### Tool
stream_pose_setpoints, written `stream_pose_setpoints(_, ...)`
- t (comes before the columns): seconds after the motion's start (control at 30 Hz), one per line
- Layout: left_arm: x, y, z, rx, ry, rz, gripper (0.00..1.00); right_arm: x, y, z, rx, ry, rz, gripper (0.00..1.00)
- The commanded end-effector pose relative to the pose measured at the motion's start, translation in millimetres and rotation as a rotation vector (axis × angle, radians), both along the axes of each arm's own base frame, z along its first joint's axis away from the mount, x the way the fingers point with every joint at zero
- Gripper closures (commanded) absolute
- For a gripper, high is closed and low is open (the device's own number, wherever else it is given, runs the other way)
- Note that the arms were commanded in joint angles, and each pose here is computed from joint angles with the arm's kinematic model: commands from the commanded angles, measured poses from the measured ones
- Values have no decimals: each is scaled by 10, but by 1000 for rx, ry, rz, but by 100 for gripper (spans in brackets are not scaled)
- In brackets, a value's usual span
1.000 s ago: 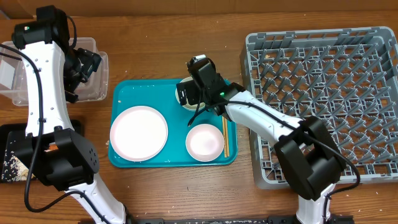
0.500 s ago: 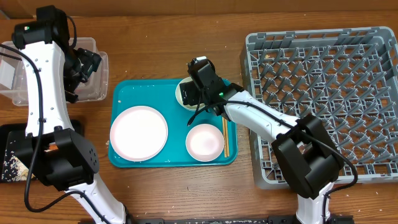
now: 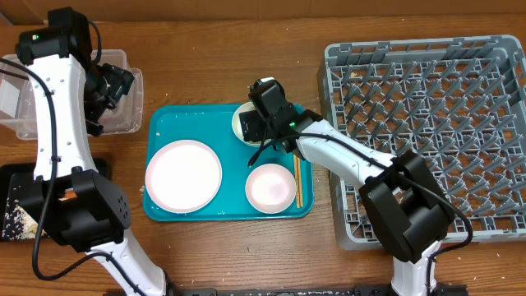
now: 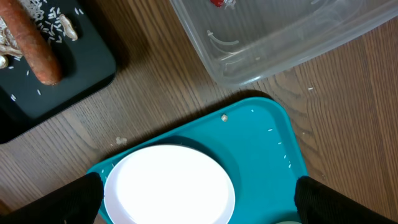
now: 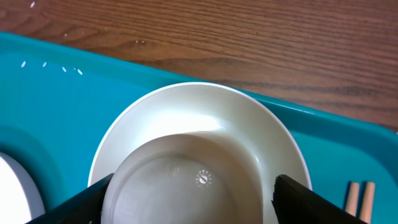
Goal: Sort waste into correct bins and load items into the dishwasher
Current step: 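Grasp the white cup rim with the right gripper and lift it, then carry the cup right and place it upside down in the dish rack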
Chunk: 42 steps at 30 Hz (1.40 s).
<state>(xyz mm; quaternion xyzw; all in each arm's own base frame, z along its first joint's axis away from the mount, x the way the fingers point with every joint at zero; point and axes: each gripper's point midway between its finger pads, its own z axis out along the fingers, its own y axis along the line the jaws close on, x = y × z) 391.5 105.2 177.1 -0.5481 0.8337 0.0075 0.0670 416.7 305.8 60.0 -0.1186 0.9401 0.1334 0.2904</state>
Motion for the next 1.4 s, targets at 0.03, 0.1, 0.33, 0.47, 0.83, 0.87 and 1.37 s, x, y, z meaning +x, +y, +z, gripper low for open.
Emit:
stream_pose_setpoints(0.03,-30,-17,99,3,-24,18,0,72,53,116,14,-29,-5,29)
stream_pose_setpoints(0.1,-30,-17,99,3,-24,18,0,74,52,127,16,-31,-6,29)
stream_pose_setpoints(0.33,-30,-17,99,3,-24,18,0,127,36,486,57,-86,-15,34)
stream_pose_setpoints(0.47,-31,-17,99,3,-24,18,0,144,-17,901,98,-142,-24,34)
stream_pose_setpoints(0.83,-30,-17,99,3,-24,18,0,239,-1067,2137,178,-315,-204,38)
stream_pose_setpoints(0.87,-30,-17,99,3,-24,18,0,253,-1243,2209,171,-327,-232,37)
stream_pose_setpoints(1.37,-30,-17,99,3,-24,18,0,322,-4344,1966,-15,-277,-848,38)
